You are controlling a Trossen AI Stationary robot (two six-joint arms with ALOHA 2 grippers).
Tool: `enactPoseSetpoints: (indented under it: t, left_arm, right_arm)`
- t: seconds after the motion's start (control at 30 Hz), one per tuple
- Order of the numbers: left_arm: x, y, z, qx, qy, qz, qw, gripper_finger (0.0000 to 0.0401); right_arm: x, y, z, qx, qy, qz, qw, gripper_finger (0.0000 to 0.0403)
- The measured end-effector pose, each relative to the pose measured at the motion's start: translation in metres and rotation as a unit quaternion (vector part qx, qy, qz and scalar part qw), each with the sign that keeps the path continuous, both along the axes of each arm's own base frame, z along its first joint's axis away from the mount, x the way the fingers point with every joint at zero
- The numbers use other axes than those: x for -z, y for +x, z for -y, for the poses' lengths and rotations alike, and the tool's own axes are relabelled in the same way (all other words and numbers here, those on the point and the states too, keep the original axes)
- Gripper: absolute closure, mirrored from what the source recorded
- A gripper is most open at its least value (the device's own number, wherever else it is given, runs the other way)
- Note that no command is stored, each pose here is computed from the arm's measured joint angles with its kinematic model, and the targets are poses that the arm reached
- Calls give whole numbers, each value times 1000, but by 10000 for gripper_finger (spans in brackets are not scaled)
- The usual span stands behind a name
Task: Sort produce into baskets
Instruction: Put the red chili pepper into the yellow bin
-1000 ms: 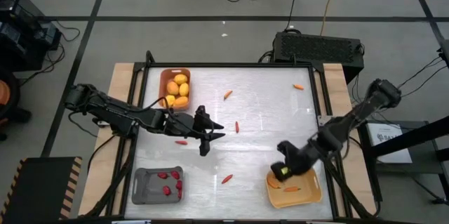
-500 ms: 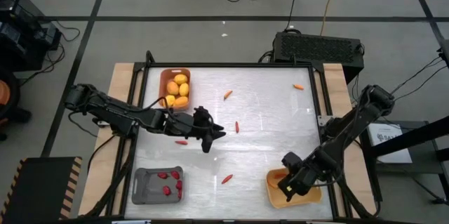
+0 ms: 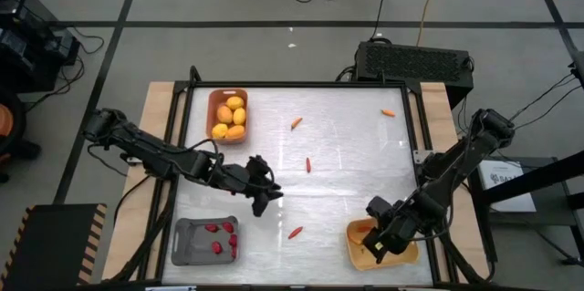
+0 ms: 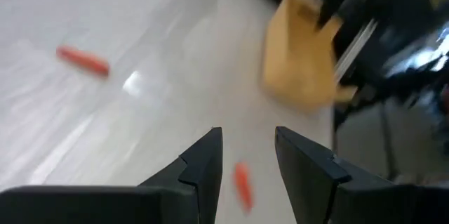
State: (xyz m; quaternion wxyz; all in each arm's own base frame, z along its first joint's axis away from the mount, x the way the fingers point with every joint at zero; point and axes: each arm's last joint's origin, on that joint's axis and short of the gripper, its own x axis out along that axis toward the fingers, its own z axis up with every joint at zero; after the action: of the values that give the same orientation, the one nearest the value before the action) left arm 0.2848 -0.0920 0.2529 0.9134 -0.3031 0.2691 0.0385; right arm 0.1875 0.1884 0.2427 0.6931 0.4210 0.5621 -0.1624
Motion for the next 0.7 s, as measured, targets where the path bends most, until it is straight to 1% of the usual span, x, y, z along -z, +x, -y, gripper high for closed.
enactPoseSetpoints:
  t: [0.07, 0.13, 0.2, 0.27, 0.33, 0.37, 0.43, 0.5, 0.53, 0.57, 0.7]
  left_arm:
    - [6, -5, -1, 23, 8, -43, 999, 263]
    - [14, -12, -3, 51, 24, -99, 994, 263]
    - [20, -19, -6, 79, 42, -148, 985, 263]
    - [26, -28, -10, 108, 71, -200, 971, 263]
    - [31, -39, -13, 143, 116, -250, 950, 263]
    - [33, -43, -15, 165, 142, -272, 937, 263]
    - [38, -54, -19, 201, 202, -323, 902, 263]
    - [40, -62, -24, 230, 251, -360, 869, 263]
    - [42, -64, -27, 244, 264, -370, 857, 263]
    - [45, -66, -29, 256, 269, -377, 849, 263]
    - [61, -75, -37, 302, 253, -400, 828, 263]
  right_arm:
    - [-10, 5, -1, 19, -11, 36, 999, 248]
    - [-20, 12, 0, 34, -26, 81, 996, 248]
    - [-31, 20, 0, 43, -33, 136, 989, 248]
    - [-41, 29, -1, 47, -41, 197, 978, 248]
    - [-49, 39, -1, 58, -46, 257, 964, 248]
    - [-52, 45, -1, 66, -52, 284, 955, 248]
    - [-55, 55, 0, 82, -66, 327, 939, 248]
    - [-55, 66, 0, 93, -74, 353, 928, 248]
    - [-54, 71, 1, 97, -74, 360, 925, 248]
    - [-52, 76, 1, 101, -73, 365, 923, 248]
    - [-41, 90, 0, 111, -75, 367, 921, 248]
